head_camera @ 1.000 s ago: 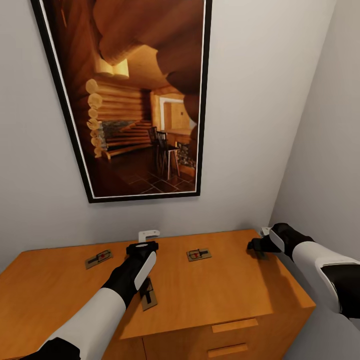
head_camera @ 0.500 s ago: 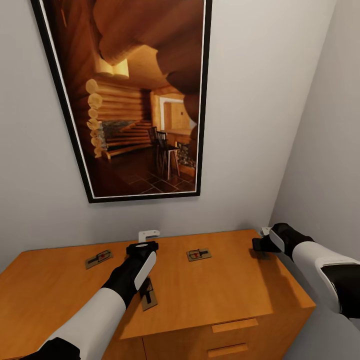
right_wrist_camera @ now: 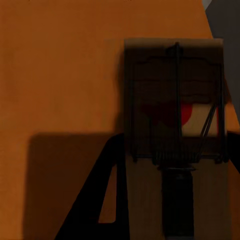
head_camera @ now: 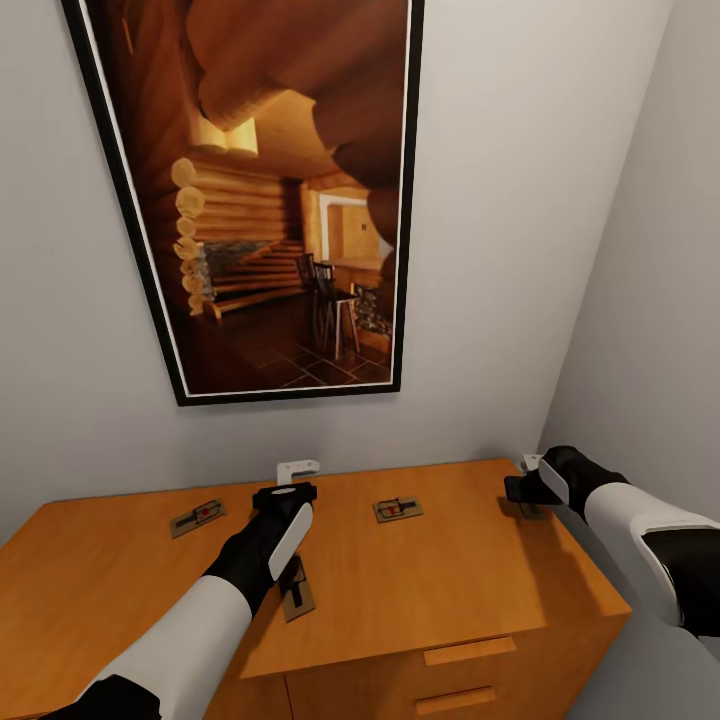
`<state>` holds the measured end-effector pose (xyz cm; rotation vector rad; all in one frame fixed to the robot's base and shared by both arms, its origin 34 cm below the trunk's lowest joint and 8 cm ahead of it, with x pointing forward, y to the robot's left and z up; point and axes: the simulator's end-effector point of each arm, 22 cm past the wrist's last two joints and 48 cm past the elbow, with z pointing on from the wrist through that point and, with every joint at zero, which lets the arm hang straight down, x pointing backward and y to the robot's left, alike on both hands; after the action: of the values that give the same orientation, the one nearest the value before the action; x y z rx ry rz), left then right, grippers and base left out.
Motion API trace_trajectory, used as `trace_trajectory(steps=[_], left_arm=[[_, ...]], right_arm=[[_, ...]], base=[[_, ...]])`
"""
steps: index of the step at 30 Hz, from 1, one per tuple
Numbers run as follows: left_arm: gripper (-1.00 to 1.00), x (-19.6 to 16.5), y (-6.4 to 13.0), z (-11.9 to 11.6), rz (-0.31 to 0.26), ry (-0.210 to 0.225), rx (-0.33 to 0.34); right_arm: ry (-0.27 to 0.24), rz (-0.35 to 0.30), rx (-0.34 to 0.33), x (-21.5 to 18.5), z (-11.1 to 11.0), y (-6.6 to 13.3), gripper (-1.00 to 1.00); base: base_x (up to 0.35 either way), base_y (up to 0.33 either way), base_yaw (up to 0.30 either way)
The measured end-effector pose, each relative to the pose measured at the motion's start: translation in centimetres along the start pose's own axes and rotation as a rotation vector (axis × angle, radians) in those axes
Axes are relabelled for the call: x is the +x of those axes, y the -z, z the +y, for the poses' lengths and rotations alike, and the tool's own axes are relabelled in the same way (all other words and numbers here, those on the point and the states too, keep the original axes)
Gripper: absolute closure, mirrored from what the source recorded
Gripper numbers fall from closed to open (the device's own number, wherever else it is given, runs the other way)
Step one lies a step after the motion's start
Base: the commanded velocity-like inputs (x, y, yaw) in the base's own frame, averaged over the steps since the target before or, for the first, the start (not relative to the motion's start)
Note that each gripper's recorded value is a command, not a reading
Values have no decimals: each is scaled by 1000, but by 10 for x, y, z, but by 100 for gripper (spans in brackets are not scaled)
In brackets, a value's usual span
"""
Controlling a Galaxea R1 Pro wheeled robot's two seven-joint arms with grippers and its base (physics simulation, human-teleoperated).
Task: Take the four mousetraps from the cabinet in the bathroom and place them on the bathroom floor. Make sure all four end up on the same floor surface, and ensure that at least two of them are either under or directly next to the same bathroom sink.
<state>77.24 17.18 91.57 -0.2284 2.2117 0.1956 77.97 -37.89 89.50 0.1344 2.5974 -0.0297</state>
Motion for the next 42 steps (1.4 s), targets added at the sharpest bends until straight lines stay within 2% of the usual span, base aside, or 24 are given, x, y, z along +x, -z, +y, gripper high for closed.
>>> trace_trajectory(steps=[24,42], left_arm=[[-100,0,0,-1,0,0,2],[-100,-15,15,1,-1,1,3]], right_arm=[[5,1,4,0,0,0,100],[1,27,6,4,-2,16,100]], base=[[0,0,0],[0,0,0]])
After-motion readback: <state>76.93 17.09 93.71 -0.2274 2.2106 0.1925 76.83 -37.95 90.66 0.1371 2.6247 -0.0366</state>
